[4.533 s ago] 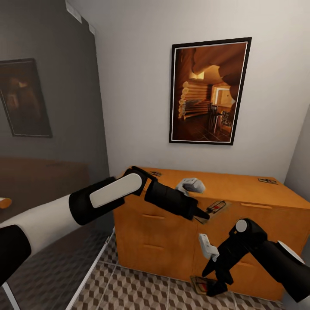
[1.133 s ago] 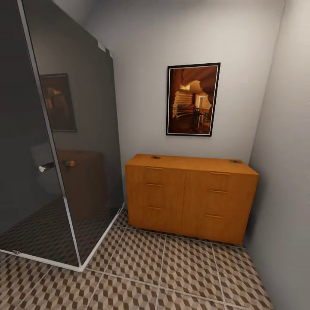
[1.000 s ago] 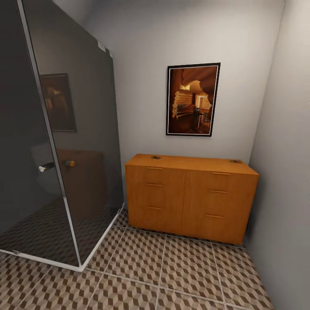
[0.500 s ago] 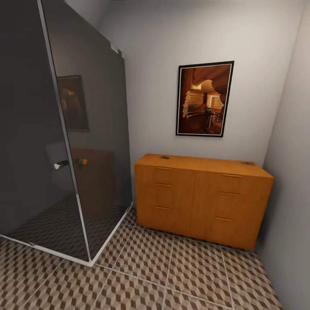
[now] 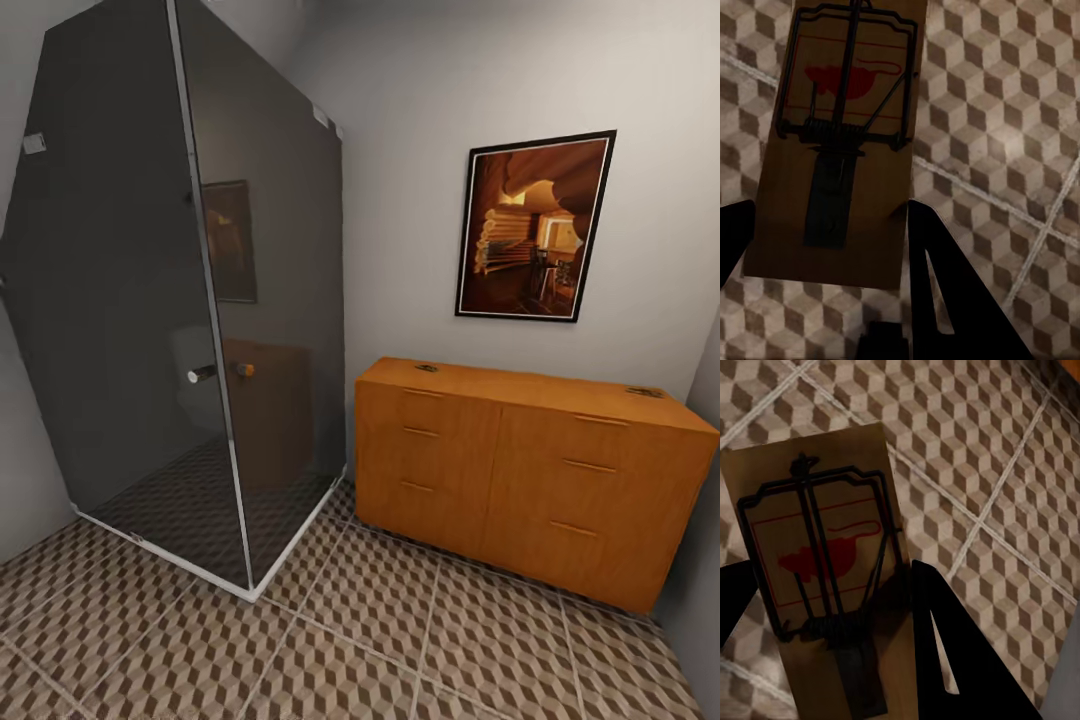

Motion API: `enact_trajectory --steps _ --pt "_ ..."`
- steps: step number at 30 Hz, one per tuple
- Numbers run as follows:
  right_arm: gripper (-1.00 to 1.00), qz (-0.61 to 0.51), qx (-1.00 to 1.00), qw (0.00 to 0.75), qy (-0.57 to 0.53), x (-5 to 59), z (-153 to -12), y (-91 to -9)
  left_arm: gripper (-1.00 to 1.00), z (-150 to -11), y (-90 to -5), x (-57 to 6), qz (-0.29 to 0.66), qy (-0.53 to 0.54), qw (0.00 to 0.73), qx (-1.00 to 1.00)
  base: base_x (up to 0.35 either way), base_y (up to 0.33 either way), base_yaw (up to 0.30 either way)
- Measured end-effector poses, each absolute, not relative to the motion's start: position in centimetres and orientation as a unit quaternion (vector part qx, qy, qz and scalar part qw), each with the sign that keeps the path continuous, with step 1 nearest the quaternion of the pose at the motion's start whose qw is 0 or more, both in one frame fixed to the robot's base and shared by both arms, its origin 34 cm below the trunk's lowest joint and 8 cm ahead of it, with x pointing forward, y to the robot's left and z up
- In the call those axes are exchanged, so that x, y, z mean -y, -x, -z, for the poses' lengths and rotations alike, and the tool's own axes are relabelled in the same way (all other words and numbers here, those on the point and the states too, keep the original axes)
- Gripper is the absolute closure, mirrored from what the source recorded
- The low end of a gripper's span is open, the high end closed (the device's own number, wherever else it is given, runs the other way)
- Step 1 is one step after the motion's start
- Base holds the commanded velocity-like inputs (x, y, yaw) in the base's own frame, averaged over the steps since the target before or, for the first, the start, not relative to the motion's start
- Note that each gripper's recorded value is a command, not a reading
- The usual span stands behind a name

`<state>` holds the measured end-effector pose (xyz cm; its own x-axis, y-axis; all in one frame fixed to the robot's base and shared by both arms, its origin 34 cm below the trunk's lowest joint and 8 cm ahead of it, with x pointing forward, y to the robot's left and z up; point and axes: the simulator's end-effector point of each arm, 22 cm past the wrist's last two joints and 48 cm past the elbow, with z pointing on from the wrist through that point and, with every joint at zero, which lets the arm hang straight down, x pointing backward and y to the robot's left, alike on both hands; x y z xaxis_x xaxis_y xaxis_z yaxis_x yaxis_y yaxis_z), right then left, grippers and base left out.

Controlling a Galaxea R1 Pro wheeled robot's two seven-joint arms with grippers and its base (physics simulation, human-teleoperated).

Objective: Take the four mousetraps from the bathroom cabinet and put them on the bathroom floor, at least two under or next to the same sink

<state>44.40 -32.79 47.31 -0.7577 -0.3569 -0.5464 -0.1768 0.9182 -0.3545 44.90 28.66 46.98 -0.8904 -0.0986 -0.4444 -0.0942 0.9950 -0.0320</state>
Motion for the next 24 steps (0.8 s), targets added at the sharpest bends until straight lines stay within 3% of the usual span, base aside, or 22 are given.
enact_trajectory --steps 18,24 --pt "1.00 0.145 -0.926 0.320 0.140 33.00 -47.45 -44.54 1.00 -46.98 -44.90 -28.64 0.005 0.049 0.229 -0.972 0.000 0.000 0.287" --pt "1.00 0.143 -0.922 0.315 0.172 32.31 -47.26 -44.43 1.00 -46.98 -44.91 -28.67 0.005 0.049 0.229 -0.972 0.000 0.000 0.072"
